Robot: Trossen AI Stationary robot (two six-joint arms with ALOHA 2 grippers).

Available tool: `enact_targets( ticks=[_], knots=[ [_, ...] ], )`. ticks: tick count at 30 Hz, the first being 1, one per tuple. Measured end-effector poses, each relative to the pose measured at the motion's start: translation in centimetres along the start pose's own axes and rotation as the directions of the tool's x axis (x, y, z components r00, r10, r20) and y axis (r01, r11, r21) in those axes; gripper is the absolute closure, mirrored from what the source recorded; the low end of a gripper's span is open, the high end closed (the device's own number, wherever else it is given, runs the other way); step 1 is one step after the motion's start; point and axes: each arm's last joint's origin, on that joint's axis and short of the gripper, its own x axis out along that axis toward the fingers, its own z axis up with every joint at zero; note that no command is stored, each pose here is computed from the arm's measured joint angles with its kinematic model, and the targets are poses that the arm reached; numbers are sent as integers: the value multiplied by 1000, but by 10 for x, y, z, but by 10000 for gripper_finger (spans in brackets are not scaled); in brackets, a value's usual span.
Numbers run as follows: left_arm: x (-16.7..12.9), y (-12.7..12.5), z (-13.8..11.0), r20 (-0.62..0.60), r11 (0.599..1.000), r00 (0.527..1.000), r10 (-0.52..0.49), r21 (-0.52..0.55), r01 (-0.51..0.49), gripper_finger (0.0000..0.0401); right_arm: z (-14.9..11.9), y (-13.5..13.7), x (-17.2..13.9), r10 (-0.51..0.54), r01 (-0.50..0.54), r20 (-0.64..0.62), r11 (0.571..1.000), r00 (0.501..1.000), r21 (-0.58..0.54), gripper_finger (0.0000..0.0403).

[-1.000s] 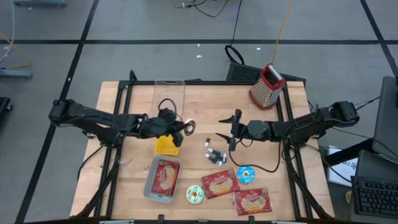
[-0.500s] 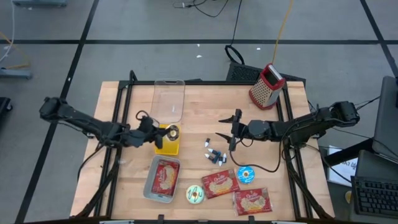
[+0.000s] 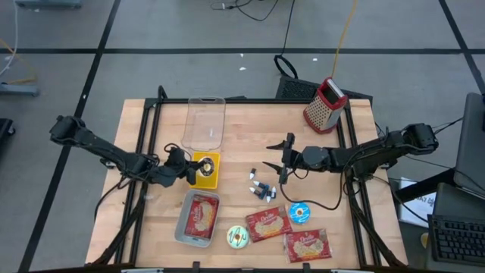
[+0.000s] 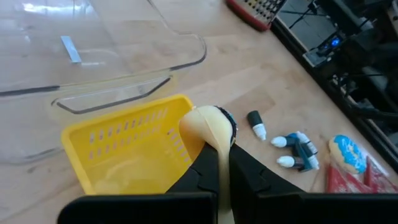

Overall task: Pick & Place Food Item
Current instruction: Put the black doughnut into the yellow bin

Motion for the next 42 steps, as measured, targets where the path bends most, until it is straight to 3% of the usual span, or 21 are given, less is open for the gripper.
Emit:
enact_targets(
  ticks=[23,30,42],
  knots=[
    [5,2,-6,-17,999,999,34,36,-33,333,0,0,0,1,-1,0,1000,1000,6,156],
    [18,6,-20,-39,993,994,107,62,-104,344,0,0,0,1,-1,0,1000,1000,7,156],
    [28,6,-28,-48,989,991,122,87,-117,349,0,0,0,1,-1,0,1000,1000,7,156]
  ],
)
